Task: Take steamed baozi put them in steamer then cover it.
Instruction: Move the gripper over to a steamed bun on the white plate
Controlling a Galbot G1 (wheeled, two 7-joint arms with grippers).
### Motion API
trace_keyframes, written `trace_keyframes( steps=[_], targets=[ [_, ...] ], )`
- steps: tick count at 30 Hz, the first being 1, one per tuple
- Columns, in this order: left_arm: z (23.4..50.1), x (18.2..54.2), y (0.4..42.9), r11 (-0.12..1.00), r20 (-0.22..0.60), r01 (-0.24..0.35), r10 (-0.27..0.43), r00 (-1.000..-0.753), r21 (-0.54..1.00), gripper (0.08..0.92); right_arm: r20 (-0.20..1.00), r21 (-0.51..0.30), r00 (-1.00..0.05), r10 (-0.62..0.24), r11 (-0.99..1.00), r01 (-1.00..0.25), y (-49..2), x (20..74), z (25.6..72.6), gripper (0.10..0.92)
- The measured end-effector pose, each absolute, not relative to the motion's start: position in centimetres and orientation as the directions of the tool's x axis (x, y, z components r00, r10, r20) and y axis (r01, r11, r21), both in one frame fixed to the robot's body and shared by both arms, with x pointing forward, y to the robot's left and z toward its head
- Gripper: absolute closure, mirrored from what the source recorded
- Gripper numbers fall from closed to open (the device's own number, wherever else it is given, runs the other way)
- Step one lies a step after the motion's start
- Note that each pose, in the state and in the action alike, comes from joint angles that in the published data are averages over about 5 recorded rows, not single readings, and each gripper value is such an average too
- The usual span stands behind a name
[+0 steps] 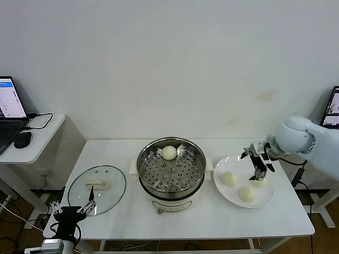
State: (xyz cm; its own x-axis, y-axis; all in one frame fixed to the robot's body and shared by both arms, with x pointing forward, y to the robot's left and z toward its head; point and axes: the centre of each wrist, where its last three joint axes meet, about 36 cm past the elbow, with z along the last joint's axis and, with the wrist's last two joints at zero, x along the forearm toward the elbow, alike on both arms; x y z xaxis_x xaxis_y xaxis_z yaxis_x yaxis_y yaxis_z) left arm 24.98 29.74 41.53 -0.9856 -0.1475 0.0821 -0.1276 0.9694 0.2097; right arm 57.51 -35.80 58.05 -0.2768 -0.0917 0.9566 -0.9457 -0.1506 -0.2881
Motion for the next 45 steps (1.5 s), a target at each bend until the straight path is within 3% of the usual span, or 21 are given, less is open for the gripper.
trace_keyframes(
  steps=[18, 34, 45],
  targets=[
    [41.0, 24.9, 30.4, 0.964, 0.095, -0.142, -0.166, -0.982, 0.225, 0.177, 0.967, -0.25, -0.239, -0.09, -0.134, -0.959, -34.4, 61.8, 49.1, 0.199],
    [40.6, 25.0, 30.6, 0.963, 0.101, -0.148, -0.174, -0.98, 0.227, 0.177, 0.967, -0.249, -0.241, -0.086, -0.115, -0.961, -32.6, 64.2, 45.8, 0.205],
    [40.5, 24.9, 30.6, 0.962, 0.102, -0.148, -0.175, -0.979, 0.228, 0.177, 0.968, -0.241, -0.231, -0.093, -0.105, -0.965, -32.3, 64.6, 44.6, 0.317]
  ],
)
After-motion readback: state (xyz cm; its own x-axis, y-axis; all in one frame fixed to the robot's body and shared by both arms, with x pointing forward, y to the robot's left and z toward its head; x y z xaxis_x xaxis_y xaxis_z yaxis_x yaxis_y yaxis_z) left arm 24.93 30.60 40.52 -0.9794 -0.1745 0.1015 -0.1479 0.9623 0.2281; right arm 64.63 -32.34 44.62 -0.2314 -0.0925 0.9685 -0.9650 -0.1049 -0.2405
